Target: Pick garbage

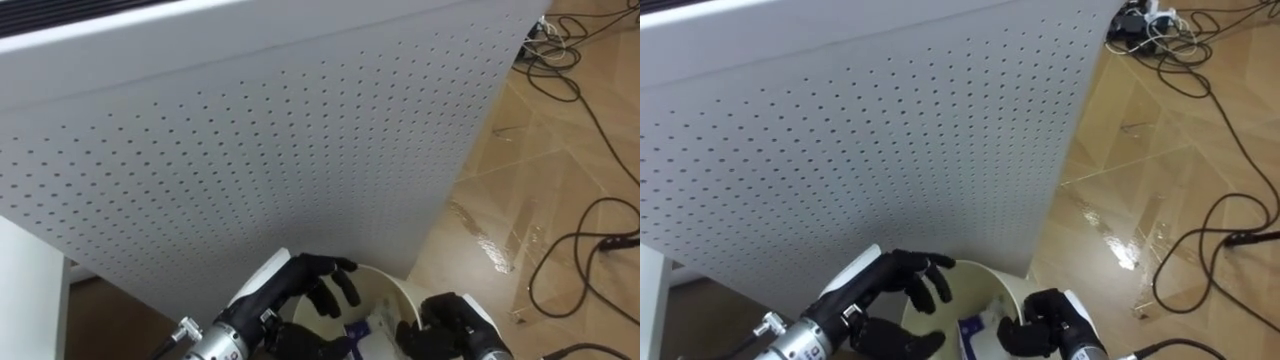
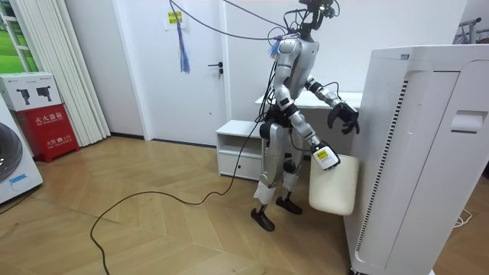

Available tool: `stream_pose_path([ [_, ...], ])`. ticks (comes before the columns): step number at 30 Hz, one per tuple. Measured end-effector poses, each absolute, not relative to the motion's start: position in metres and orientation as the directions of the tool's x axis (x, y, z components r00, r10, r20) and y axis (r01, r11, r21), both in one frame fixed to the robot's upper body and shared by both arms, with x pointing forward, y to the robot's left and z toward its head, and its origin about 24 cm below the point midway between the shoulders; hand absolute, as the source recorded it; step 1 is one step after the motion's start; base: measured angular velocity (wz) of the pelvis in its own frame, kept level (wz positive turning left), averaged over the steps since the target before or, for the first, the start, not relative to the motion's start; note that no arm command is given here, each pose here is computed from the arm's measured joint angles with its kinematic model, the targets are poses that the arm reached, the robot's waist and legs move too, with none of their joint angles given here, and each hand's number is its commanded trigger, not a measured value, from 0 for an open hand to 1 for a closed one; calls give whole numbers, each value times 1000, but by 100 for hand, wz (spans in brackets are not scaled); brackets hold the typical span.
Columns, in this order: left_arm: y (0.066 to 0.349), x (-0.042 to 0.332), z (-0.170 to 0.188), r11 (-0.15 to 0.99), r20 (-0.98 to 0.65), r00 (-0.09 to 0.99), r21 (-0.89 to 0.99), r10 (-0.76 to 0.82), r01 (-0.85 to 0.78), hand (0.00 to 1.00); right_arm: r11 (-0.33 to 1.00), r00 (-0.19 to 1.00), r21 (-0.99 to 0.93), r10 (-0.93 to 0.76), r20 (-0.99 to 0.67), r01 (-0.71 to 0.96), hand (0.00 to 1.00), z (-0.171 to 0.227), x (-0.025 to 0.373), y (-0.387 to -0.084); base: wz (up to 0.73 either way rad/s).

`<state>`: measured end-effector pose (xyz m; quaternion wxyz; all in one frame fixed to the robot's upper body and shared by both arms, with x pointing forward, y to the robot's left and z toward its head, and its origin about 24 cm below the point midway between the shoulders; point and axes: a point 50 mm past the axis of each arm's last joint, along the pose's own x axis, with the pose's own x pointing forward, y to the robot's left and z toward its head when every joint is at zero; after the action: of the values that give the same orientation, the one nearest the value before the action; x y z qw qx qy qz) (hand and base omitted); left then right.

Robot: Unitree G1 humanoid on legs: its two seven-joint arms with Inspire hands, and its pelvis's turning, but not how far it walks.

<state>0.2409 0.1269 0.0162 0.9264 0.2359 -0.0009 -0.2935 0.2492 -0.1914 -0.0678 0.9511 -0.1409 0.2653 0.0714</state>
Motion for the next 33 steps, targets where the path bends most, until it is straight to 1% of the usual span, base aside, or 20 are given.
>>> stream_pose_path([
  [8, 127, 239, 13, 705, -166, 816, 430, -553, 565, 0, 949, 848, -234, 60, -527, -212, 100, -68, 249, -193, 0],
  [12, 128, 234, 5, 692, -208, 811, 434, -546, 577, 0, 952, 837, -228, 49, -545, -205, 100, -73, 241, -196, 0],
  [17, 139, 216, -21, 703, -327, 808, 399, -491, 589, 0, 968, 807, -177, 40, -589, -176, 100, -85, 222, -200, -2],
  [19, 148, 204, -36, 733, -378, 813, 370, -442, 571, 0, 978, 781, -146, 24, -624, -147, 100, -95, 205, -205, -21],
  [21, 155, 196, -43, 764, -402, 825, 354, -396, 539, 0, 983, 761, -128, 15, -649, -128, 100, -101, 193, -207, -13],
  [24, 167, 183, -65, 816, -478, 820, 305, -315, 491, 0, 992, 705, -97, -12, -709, -80, 100, -116, 163, -213, -5],
  [27, 180, 168, -85, 895, -542, 809, 212, -226, 392, 0, 997, 655, -76, -34, -755, -35, 100, -126, 141, -218, -4],
  [29, 187, 150, -107, 940, -623, 769, 157, -144, 303, 0, 997, 602, -74, -57, -797, -3, 100, -135, 125, -221, -20],
  [33, 201, 116, -133, 987, -735, 678, 101, -13, 129, 0, 995, 513, -76, -95, -853, 59, 100, -149, 98, -224, -16],
])
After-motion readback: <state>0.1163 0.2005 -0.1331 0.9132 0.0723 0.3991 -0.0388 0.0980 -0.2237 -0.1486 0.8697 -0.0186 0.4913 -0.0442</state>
